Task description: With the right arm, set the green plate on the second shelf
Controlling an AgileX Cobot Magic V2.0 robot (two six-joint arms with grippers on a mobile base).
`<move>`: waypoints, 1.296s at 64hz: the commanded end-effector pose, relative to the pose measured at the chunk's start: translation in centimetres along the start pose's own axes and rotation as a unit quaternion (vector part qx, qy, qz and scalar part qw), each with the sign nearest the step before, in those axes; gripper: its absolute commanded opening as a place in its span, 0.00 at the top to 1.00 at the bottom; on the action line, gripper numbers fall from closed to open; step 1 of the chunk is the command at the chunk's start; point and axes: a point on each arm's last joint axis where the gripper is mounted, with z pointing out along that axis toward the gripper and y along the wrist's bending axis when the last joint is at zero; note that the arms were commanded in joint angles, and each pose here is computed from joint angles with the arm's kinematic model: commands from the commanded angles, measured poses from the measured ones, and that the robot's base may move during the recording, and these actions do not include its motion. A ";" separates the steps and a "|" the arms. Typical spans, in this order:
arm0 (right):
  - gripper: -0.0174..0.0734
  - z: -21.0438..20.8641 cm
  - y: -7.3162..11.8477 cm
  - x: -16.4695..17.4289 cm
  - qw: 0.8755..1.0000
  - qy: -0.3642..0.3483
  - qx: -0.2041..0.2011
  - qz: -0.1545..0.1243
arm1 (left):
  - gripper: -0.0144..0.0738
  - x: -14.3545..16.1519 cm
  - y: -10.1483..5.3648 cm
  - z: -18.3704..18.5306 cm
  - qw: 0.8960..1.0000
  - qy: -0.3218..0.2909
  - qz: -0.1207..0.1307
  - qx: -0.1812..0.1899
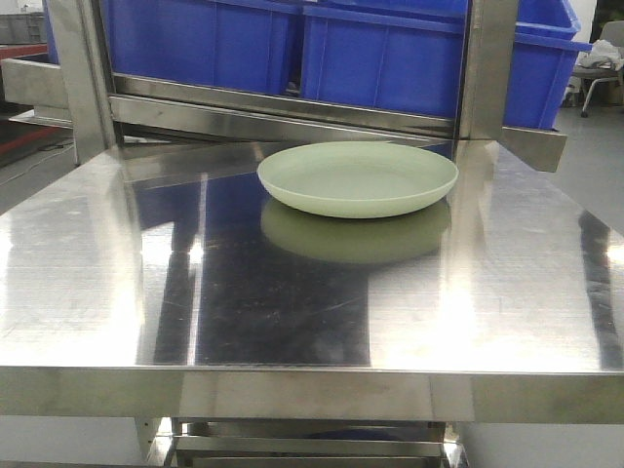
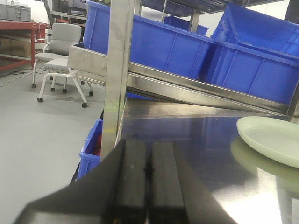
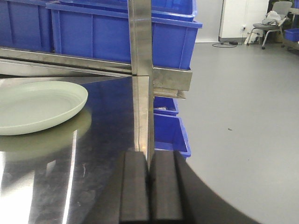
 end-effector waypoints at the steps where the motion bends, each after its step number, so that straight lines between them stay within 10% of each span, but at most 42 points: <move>1: 0.75 -0.3 0.1 -1.6 0.998 -0.061 -0.005 -0.009 | 0.69 0.5 0.1 0.0 0.999 -0.033 -0.006 0.006; 32: 0.75 -0.3 0.2 -1.9 0.997 -0.080 -0.007 -0.007 | 0.69 0.5 0.1 0.0 0.999 -0.033 -0.006 0.006; 39: 0.75 -0.8 0.2 -3.6 0.980 -0.175 -0.026 0.091 | 0.69 0.5 0.1 0.0 0.999 -0.033 -0.006 0.006; 45: 0.75 -1.1 0.4 -4.9 0.970 -0.208 -0.043 0.121 | 0.69 0.5 0.1 0.0 0.999 -0.033 -0.006 0.006; 63: 0.74 -3.3 1.3 -12.4 0.963 -0.254 -0.063 0.066 | 0.69 0.5 0.1 0.0 0.999 -0.033 -0.006 0.006; 83: 0.74 6.2 1.6 -20.7 0.992 0.069 0.014 0.107 | 0.69 0.5 0.1 0.0 0.999 -0.033 -0.006 0.006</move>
